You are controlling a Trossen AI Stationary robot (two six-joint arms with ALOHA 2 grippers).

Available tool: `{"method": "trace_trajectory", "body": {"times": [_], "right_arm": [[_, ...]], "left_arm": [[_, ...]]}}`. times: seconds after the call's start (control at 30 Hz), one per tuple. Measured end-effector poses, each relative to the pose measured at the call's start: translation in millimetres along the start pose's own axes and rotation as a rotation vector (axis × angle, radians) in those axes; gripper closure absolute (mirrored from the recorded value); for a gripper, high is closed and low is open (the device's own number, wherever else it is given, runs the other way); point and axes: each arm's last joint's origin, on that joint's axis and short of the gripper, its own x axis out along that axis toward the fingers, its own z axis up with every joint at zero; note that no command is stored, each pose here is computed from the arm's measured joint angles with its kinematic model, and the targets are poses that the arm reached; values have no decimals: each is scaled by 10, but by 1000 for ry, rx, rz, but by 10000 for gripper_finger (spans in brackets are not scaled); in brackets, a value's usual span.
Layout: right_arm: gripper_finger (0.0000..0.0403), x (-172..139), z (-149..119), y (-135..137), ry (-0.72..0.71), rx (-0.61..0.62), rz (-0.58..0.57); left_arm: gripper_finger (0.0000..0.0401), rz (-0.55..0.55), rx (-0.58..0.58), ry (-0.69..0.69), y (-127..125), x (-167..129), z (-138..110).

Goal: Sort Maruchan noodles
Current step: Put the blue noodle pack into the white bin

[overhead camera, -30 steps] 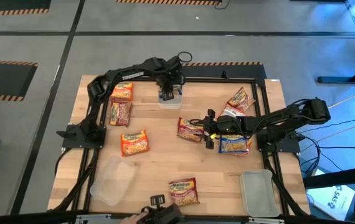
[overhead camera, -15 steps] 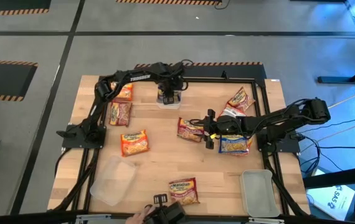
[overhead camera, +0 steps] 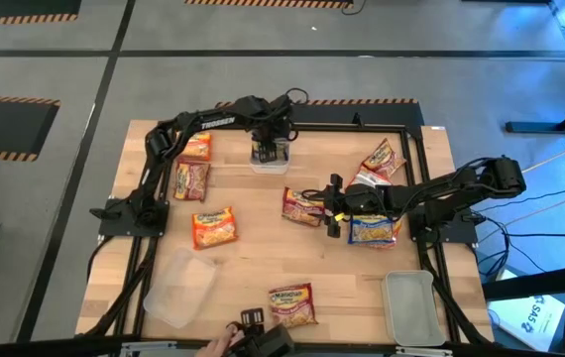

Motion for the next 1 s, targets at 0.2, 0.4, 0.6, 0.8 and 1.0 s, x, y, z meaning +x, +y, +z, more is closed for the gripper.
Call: {"method": "trace_trajectory", "body": {"times": [0.2, 0.4, 0.6, 0.8, 1.0], "right_arm": [[164, 0, 2, 0, -1, 0, 0], [164, 1, 23, -2, -23, 0, -2], [164, 1, 26, -2, -25, -3, -2], [164, -1, 73, -4, -26, 47, -1], [164, -22, 176, 2, 17, 94, 53]], "left_arm": [[202, 97, -16, -45, 49, -316, -19], [202, 81, -84, -145, -37, -586, 17], [202, 79, -200, -258, -326, -1033, 46], [202, 148, -223, -438, -848, -1326, -69], [202, -19, -116, -706, -1523, -1227, -421]]}}
